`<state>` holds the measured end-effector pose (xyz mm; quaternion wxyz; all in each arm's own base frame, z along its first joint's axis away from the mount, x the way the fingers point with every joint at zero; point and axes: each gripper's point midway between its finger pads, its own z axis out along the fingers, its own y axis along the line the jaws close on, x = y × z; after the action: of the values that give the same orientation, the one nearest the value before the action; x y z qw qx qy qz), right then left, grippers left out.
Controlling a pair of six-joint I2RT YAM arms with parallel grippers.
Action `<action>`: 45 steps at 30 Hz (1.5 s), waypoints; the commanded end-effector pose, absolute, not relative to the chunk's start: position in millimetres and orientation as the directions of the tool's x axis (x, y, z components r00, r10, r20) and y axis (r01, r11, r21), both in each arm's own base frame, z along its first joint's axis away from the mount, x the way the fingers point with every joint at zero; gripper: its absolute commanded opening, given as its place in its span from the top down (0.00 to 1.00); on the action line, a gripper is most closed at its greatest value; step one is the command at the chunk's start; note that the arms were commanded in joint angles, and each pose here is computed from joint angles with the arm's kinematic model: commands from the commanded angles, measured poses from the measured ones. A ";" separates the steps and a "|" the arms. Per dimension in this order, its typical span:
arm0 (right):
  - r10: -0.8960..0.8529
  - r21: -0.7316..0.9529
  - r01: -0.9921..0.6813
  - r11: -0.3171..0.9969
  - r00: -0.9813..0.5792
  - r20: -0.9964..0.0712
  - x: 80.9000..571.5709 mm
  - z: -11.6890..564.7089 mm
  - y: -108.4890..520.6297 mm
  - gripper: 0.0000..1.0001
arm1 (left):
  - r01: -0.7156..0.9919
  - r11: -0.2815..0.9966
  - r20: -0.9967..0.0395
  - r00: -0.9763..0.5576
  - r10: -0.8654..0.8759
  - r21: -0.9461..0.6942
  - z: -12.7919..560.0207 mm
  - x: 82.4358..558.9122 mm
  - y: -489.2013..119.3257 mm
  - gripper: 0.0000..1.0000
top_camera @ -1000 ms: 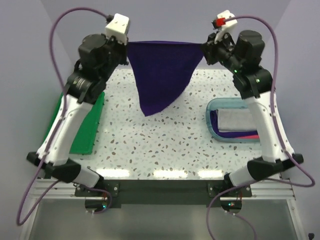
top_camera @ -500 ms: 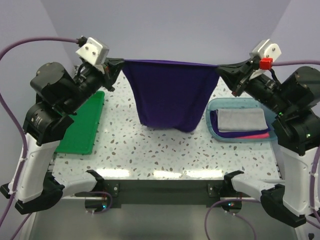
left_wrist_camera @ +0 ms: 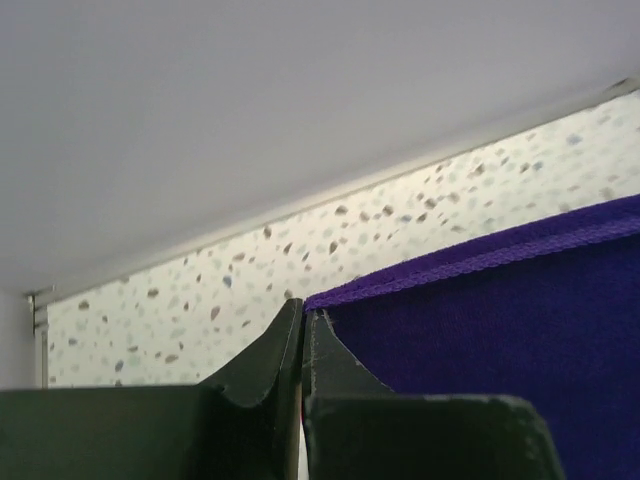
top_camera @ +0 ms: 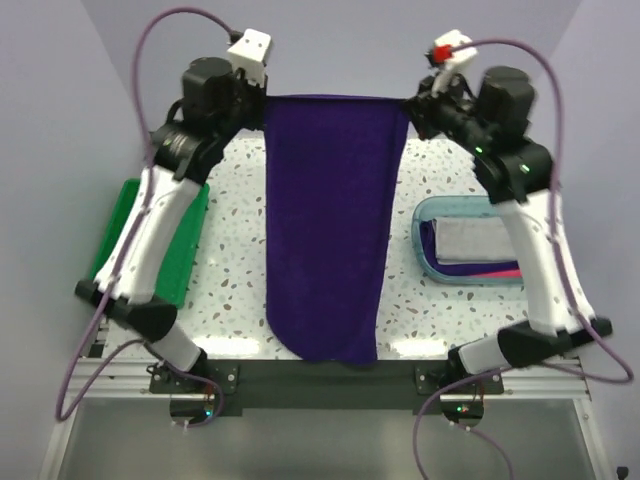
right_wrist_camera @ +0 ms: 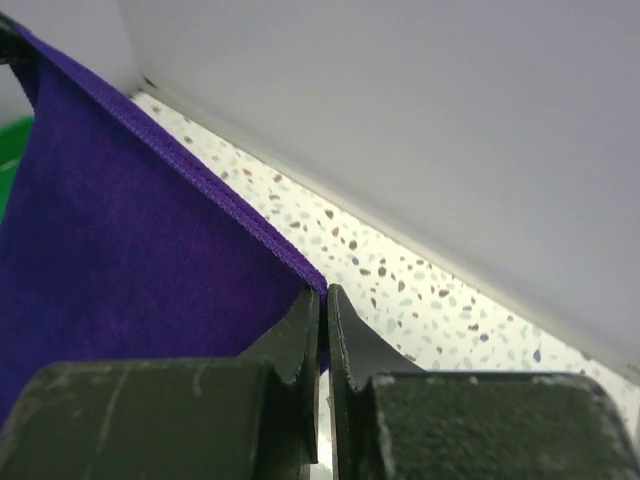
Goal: Fold and stack the towels
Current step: Flatten out the crumpled towel, then fold the towel
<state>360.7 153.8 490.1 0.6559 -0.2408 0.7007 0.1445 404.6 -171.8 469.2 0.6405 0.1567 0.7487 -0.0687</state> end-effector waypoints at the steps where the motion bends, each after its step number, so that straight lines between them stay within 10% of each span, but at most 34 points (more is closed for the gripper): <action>1: -0.182 -0.124 -0.314 0.941 -0.164 -0.969 446.0 428.9 127.4 1.00 | 0.074 0.991 -0.936 -0.326 0.132 0.115 391.1 474.1 -111.5 1.00; 6: -0.221 -0.129 -0.307 0.943 -0.288 -0.932 550.8 320.2 154.1 1.00 | 0.070 0.977 -0.872 -0.442 0.212 0.202 278.9 571.7 -121.3 1.00; 19: -0.290 -0.188 -0.311 0.932 -0.327 -0.899 587.4 259.5 157.3 1.00 | 0.132 0.977 -0.884 -0.419 0.207 0.167 229.6 611.7 -132.5 1.00; 45: -0.309 -0.042 -0.353 0.935 -0.747 -0.589 397.5 174.4 123.1 1.00 | 0.080 0.995 -0.587 -0.809 0.027 -0.063 148.7 404.3 -111.2 1.00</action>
<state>432.4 169.0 189.0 0.3694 -0.2248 0.8966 0.0955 439.6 -152.3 159.3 0.3474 0.0804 0.9304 -0.0849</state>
